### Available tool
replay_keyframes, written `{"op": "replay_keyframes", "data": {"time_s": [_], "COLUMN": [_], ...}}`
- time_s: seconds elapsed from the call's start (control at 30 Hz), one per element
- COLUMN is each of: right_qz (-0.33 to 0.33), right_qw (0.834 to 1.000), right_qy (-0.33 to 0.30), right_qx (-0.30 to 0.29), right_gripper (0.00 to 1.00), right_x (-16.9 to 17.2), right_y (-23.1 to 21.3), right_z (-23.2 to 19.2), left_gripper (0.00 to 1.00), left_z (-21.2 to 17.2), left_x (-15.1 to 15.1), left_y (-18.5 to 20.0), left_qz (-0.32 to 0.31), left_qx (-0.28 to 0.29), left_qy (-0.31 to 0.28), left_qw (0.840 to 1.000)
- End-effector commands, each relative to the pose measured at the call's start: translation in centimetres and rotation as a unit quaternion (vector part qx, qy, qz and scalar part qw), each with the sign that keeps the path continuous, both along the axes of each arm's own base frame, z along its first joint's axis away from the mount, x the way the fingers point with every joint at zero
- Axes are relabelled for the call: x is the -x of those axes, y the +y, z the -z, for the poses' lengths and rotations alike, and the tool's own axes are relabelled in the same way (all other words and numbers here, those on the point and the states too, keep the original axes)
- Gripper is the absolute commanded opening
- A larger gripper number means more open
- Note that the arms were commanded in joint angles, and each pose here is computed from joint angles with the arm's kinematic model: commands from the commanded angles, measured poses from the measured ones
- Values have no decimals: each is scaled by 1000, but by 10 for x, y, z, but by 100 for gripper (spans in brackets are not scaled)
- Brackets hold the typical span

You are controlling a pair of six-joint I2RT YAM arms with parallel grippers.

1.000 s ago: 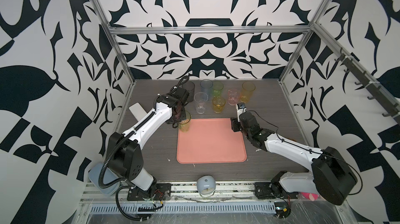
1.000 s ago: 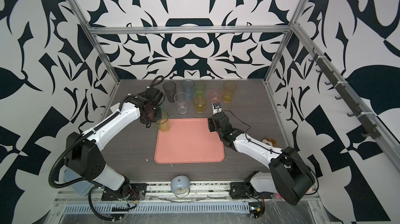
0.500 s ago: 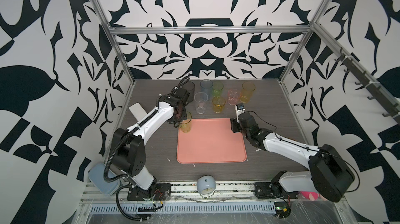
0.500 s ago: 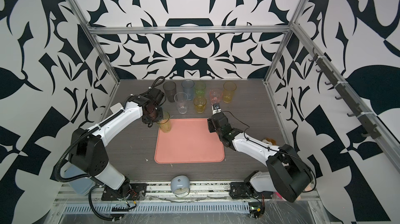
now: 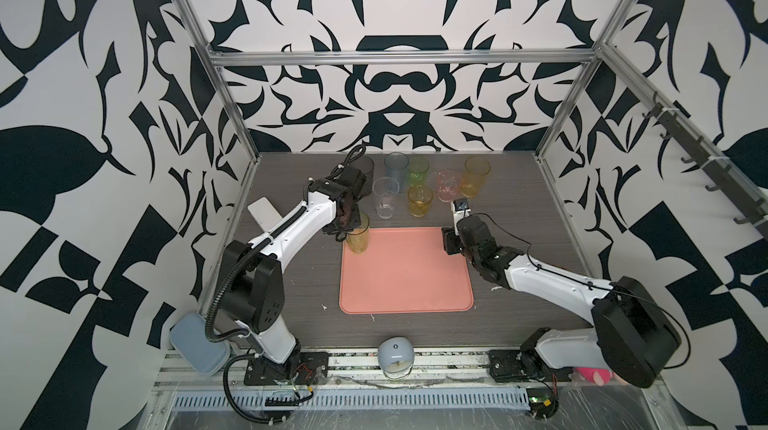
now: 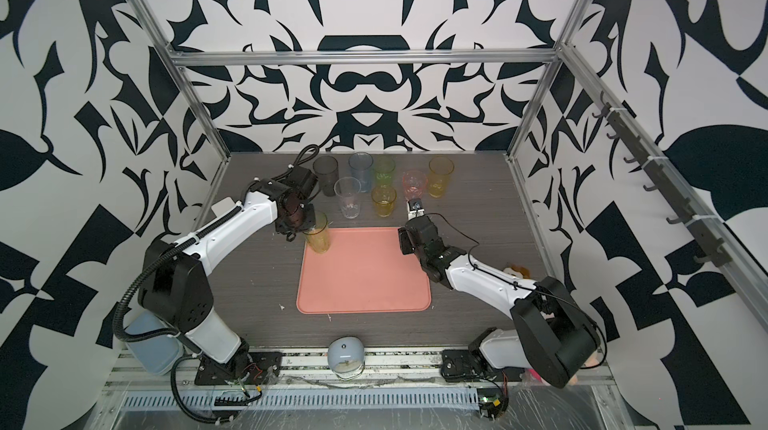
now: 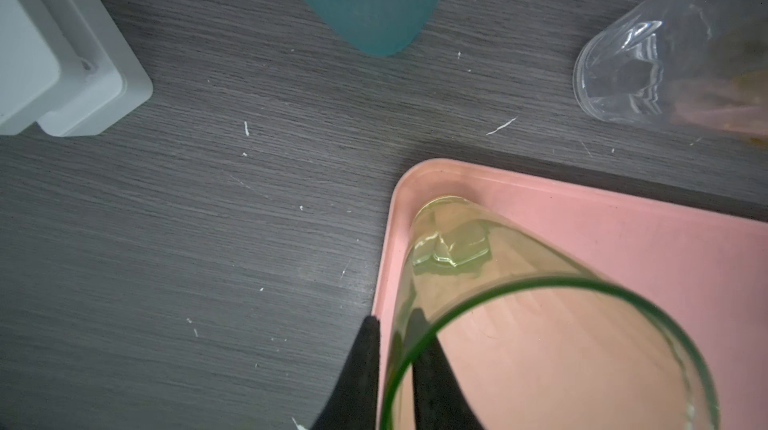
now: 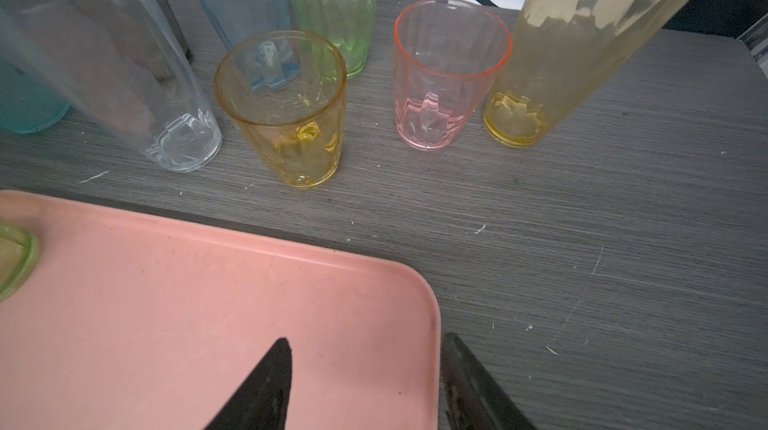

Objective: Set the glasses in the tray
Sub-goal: 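Open the left gripper to release the green glass upright on the tray, then move the left gripper up and over the dark grey glass in the row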

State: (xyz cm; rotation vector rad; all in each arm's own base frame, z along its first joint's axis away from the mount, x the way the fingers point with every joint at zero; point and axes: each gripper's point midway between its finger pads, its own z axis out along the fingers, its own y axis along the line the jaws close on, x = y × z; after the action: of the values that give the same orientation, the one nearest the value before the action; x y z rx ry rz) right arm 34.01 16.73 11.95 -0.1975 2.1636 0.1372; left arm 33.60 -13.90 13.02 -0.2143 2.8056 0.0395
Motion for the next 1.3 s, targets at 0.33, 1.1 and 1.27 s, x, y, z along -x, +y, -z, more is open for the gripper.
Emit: {"op": "replay_keyframes", "data": {"time_s": [0.33,1.1,1.27], "right_qz": [3,4,5], "right_qw": [999,999,999], "right_qy": [-31,-31,-36], "right_qx": [-20,-9,-13], "right_gripper": [61,61,61], "right_x": [-6,-5,-4], "right_y": [3,0,-1], "right_z": [-25,-22,-24], "left_gripper": [58,84,84], "left_z": [-51,-171,-177], "left_x": [2,-62,-87], "left_y": [5,17,16], "left_qz": [-7,-13,-29], "left_qx": [11,2,11], "left_qy": [-29,-226,-254], "left_qw": [999,974,967]}}
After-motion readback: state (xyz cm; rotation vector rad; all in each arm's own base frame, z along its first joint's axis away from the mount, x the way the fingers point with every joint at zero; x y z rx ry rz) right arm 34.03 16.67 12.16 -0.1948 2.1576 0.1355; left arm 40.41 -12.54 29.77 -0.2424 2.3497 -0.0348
